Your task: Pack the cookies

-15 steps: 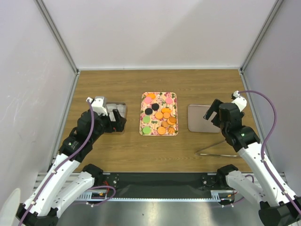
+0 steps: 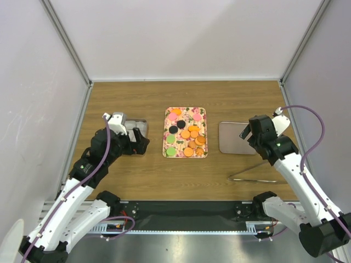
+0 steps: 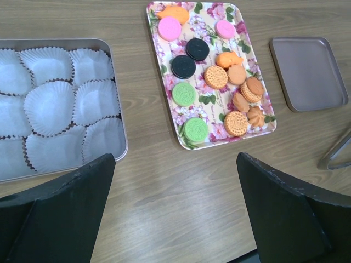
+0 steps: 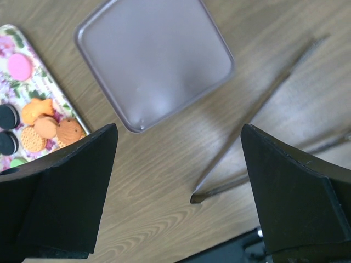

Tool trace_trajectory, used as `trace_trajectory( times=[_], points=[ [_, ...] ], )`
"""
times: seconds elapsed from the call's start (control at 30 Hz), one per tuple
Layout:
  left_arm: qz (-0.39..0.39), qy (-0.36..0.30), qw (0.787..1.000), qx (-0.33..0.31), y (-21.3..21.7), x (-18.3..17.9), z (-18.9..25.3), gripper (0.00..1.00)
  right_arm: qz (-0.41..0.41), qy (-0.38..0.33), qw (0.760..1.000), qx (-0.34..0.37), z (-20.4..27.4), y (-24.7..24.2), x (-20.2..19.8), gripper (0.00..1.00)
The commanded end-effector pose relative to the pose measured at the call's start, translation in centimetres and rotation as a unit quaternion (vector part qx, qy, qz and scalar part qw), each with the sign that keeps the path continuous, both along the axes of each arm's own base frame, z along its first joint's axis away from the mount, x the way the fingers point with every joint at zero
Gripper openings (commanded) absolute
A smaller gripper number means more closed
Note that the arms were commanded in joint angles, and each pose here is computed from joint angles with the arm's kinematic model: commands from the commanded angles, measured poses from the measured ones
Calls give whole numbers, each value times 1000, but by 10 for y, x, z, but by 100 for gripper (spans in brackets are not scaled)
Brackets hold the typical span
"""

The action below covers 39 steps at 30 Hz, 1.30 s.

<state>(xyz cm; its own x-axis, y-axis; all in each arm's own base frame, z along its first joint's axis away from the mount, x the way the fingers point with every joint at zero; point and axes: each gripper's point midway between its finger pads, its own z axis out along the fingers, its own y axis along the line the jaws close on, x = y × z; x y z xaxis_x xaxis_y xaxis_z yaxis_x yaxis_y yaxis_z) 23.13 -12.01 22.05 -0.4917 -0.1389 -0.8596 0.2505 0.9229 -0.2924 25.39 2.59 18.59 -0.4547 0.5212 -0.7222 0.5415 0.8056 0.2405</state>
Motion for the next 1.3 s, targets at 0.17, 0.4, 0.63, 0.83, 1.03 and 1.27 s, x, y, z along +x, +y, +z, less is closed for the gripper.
trace_trajectory(
  times=[0.17, 0.4, 0.63, 0.83, 1.03, 1.27],
  points=[
    [-36, -18, 999, -24, -12, -3, 11, 100, -163, 55, 984, 42, 1, -20, -32, 96],
    [-43, -32, 998, -33, -13, -7, 19, 100, -222, 87, 968, 79, -32, -22, -61, 86],
    [-44, -35, 998, -36, -14, -7, 21, 100, -220, 105, 966, 86, -69, -17, -52, 74],
    [-45, -32, 998, -35, -15, -6, 20, 100, -246, 136, 956, 82, -98, -21, -54, 69],
    [-43, -27, 998, -33, -15, -5, 17, 100, -263, 149, 948, 97, -124, -28, -50, 61],
    [-43, -21, 998, -31, -15, -4, 14, 100, -267, 158, 946, 94, -141, -42, -42, 56]
  ],
)
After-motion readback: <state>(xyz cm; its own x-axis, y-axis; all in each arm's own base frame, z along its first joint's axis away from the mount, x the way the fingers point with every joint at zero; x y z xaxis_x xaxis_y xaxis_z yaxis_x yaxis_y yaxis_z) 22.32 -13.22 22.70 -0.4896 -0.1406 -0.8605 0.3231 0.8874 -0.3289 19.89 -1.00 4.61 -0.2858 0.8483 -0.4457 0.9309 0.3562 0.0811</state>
